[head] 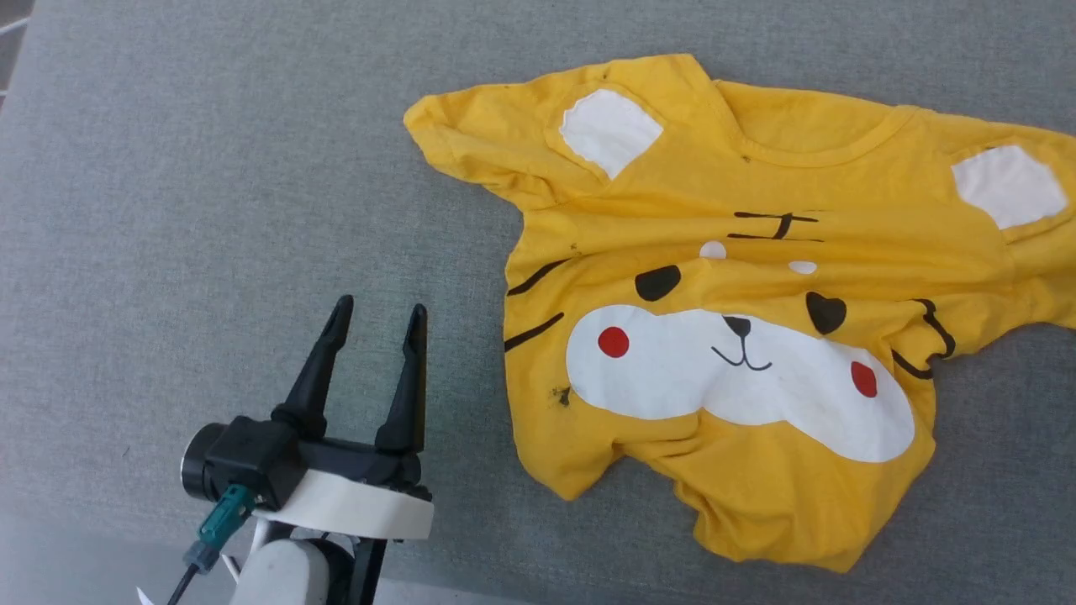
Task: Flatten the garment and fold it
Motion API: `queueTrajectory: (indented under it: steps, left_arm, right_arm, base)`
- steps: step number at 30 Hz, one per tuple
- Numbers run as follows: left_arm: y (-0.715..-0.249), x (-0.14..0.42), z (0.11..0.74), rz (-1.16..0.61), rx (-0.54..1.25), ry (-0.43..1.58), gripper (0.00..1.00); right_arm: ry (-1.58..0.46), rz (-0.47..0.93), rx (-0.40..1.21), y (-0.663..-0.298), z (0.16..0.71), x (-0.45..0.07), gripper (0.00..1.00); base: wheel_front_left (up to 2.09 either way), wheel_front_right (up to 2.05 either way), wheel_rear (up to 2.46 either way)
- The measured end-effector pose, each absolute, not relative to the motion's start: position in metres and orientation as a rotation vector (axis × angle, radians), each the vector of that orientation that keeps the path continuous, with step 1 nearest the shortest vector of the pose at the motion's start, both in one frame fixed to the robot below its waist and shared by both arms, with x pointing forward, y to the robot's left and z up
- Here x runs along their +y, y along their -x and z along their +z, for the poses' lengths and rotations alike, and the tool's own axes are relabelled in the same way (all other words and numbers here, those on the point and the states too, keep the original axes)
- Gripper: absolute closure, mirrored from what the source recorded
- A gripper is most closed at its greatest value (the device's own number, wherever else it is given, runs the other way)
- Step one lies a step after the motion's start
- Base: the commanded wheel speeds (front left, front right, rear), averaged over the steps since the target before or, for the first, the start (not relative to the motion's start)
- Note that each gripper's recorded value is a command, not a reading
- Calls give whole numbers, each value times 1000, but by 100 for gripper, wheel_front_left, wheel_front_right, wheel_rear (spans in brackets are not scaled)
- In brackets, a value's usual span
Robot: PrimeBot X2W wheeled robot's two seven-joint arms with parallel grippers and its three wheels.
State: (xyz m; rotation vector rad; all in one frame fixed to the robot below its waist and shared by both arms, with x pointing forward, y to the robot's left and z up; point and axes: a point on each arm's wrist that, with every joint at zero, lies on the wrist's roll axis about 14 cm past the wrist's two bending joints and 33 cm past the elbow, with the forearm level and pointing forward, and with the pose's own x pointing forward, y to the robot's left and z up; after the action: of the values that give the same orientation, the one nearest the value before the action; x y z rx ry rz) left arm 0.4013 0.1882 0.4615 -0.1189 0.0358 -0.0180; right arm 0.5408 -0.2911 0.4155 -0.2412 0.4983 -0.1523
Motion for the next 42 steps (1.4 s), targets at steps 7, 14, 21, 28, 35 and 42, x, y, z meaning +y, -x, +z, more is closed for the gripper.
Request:
queueTrajectory:
  steps: [7,14,21,28,35,42]
  left_arm:
    - [-402,186,471,-26,6,117,0]
    - [-402,181,485,-42,-33,124,0]
    - [-392,179,490,-44,-43,129,0]
    - [-383,189,497,-13,-59,123,0]
    - [-372,195,499,13,-58,126,0]
    - [-364,205,502,46,-65,120,0]
  right_arm:
    - [199,-88,398,-551,446,-263,0]
    - [124,150,303,-547,502,-179,0]
    - [114,465,501,-484,480,-90,0]
    - [187,657,694,-426,440,-52,0]
    - [245,733,813,-397,398,-38,0]
    - [307,734,848,-396,369,-35,56]
  base:
    - [0,0,0]
    - [0,0,0]
    - [0,0,0]
    - [0,0,0]
    - [0,0,0]
    - [0,0,0]
